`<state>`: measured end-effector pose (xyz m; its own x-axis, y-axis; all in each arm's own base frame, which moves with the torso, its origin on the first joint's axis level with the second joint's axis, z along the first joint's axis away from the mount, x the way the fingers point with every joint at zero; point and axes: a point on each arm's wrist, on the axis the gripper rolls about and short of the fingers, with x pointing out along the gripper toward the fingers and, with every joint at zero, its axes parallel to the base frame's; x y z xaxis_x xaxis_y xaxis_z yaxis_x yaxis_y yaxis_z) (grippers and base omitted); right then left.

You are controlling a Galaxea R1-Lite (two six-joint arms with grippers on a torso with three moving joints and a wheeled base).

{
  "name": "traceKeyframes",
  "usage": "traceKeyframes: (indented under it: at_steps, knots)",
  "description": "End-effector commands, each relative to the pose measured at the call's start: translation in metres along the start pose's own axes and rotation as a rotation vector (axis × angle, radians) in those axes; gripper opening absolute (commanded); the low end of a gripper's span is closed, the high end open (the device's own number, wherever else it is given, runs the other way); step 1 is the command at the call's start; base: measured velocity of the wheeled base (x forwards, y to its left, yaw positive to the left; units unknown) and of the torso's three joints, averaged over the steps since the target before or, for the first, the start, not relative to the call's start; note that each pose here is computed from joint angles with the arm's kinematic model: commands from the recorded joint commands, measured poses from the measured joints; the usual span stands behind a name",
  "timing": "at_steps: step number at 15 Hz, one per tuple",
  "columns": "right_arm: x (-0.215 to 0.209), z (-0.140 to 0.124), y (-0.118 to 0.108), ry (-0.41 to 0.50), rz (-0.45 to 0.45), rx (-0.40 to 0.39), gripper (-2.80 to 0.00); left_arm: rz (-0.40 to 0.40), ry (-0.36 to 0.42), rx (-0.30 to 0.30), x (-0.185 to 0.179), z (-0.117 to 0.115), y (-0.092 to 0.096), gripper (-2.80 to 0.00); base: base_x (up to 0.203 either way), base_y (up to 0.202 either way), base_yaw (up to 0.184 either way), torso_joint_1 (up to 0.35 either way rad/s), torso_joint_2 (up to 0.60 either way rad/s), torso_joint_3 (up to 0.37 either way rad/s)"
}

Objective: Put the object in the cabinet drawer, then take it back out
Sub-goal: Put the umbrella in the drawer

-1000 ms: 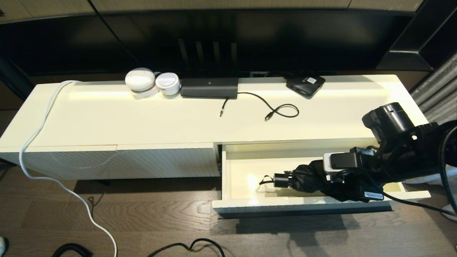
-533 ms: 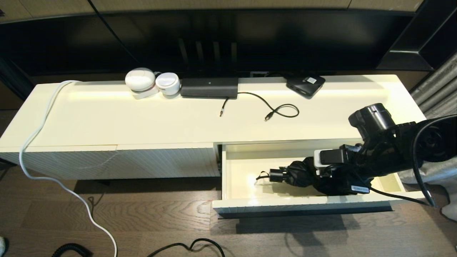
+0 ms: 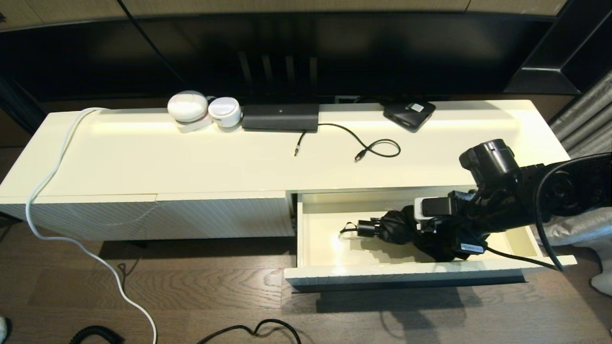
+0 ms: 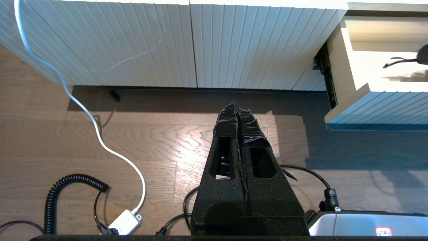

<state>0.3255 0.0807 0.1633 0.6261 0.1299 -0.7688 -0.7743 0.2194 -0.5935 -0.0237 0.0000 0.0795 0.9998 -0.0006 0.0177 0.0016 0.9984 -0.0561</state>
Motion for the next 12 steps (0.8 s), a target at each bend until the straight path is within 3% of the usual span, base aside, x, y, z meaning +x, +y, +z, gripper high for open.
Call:
traceKeyframes:
  at_steps: [1,8,12]
  knots:
    - [0.003,0.0,0.0,0.003,0.001,-0.005,0.0,-0.001,0.001,-0.001,0.0,0.0,0.0,-2.8,0.0,0.0,0.0,0.0,0.0,0.0]
    - [-0.003,0.0,-0.006,-0.016,-0.055,0.011,0.0,-0.001,0.001,-0.001,0.0,0.0,0.0,-2.8,0.0,0.0,0.0,0.0,0.0,0.0]
    - [-0.037,-0.003,-0.013,-0.042,-0.138,0.028,0.0,-0.001,0.001,-0.001,0.0,0.0,0.0,-2.8,0.0,0.0,0.0,0.0,0.0,0.0]
